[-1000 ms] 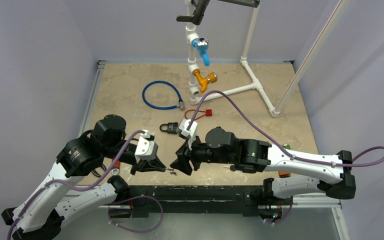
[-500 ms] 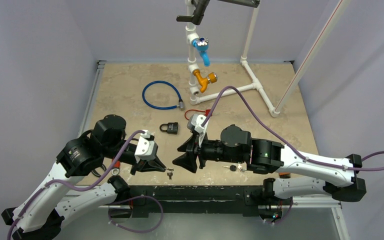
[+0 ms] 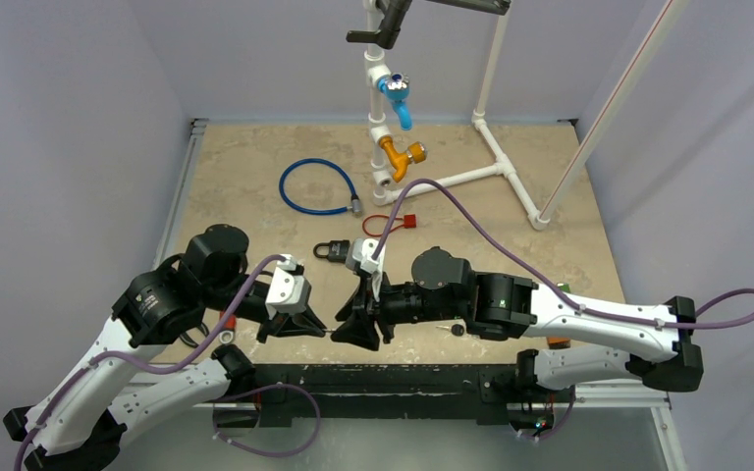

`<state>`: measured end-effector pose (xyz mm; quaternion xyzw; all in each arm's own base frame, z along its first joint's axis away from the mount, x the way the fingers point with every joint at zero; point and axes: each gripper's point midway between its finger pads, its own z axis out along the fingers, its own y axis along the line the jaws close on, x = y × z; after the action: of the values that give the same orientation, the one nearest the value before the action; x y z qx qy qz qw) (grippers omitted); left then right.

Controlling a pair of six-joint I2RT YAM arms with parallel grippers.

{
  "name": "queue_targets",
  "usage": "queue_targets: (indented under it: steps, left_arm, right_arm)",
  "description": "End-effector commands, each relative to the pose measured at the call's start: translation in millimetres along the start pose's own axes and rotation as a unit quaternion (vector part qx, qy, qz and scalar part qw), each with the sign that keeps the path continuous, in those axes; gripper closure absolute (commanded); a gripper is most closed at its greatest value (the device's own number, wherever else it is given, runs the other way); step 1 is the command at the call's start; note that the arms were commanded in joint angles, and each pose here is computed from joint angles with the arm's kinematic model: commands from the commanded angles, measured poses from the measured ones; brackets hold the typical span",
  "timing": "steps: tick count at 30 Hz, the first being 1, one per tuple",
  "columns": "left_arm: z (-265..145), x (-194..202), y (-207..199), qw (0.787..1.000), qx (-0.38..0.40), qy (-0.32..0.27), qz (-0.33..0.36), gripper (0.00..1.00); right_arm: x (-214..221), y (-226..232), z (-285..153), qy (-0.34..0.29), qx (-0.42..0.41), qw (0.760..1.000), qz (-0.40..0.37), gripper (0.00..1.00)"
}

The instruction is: Unlock with the key

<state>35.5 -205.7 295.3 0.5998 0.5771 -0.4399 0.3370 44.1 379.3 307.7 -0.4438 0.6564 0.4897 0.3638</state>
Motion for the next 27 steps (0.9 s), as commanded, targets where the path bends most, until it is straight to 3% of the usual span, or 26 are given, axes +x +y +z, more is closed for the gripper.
queue_targets:
  steps: [1,3,5,12,13,15,18,24,27]
  left_arm:
    - [-3,-15,-1,1.000,-0.003,-0.019,0.017,1.00]
    - [-3,-14,0,1.000,-0.003,-0.018,0.015,1.00]
    - [-3,-15,0,1.000,-0.003,-0.019,0.015,1.00]
    - [-5,-18,2,0.999,-0.012,-0.022,0.019,1.00]
    - [-5,-19,3,0.999,-0.015,-0.023,0.020,0.96]
    - [-7,-19,3,0.999,-0.019,-0.023,0.020,0.71]
    - [-12,-16,1,0.999,-0.025,-0.015,0.027,0.45]
    - [-17,8,6,0.998,-0.051,0.024,0.029,0.25]
    - [-19,13,22,0.994,-0.098,0.028,0.035,0.23]
  right_arm:
    - [-13,12,-5,-0.017,-0.024,1.000,-0.006,0.64]
    - [-12,11,-3,-0.018,-0.022,1.000,-0.006,0.78]
    - [-13,11,-2,-0.020,-0.021,1.000,-0.005,1.00]
    - [-4,3,3,-0.003,-0.003,1.000,0.003,1.00]
    - [-3,1,3,-0.003,0.002,1.000,0.004,1.00]
    - [-4,-4,0,-0.009,0.016,1.000,0.007,1.00]
    - [-7,-3,-9,-0.029,0.019,0.999,0.012,1.00]
    - [-14,7,-23,-0.062,-0.003,0.998,0.029,1.00]
    - [-11,7,-20,-0.054,-0.004,0.998,0.029,1.00]
